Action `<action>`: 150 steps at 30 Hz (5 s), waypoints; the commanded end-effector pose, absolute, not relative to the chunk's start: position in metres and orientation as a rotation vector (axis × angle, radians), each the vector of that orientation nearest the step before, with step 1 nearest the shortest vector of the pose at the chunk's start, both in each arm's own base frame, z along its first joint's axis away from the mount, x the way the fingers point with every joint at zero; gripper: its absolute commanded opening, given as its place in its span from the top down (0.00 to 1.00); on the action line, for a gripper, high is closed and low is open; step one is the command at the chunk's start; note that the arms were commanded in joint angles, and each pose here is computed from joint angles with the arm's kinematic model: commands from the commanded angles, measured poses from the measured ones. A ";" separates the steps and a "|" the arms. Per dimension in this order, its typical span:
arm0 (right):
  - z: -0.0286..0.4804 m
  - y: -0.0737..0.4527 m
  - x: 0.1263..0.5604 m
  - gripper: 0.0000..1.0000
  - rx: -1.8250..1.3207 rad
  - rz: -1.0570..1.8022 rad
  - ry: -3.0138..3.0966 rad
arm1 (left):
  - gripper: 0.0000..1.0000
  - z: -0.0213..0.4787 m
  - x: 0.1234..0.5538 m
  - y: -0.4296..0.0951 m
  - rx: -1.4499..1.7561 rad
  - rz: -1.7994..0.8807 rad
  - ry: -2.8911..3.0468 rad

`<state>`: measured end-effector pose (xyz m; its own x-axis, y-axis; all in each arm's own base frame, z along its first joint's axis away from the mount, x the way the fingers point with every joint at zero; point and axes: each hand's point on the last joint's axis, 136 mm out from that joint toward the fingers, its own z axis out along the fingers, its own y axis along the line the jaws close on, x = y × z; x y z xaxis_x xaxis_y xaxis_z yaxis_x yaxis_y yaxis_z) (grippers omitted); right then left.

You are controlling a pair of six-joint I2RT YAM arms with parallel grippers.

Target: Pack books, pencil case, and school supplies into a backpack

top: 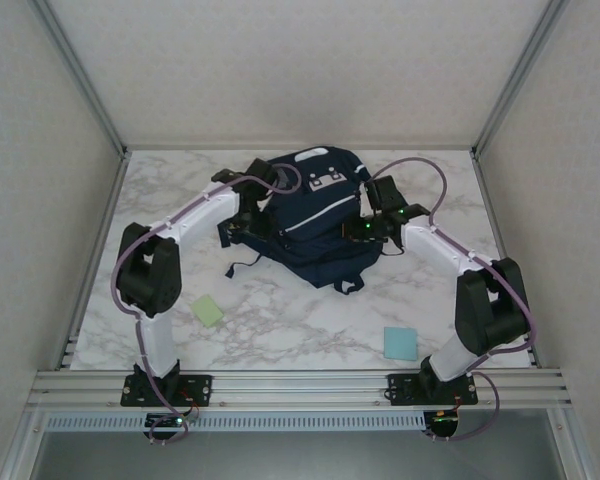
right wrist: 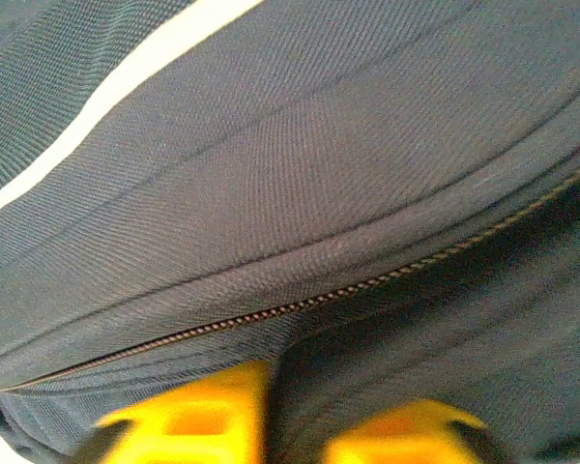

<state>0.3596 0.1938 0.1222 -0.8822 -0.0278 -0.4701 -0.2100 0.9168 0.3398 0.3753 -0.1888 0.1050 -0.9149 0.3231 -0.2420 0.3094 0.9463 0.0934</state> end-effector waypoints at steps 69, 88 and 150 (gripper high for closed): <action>0.010 0.176 0.176 0.01 0.609 0.384 2.996 | 0.00 0.157 0.337 -0.217 0.310 -0.321 2.680; 0.055 0.214 0.182 0.01 -0.283 0.083 3.121 | 0.00 0.156 0.338 -0.216 0.306 -0.313 2.678; 0.108 0.161 0.205 0.48 -0.143 0.312 2.974 | 0.00 0.166 0.340 -0.228 0.517 -0.184 2.557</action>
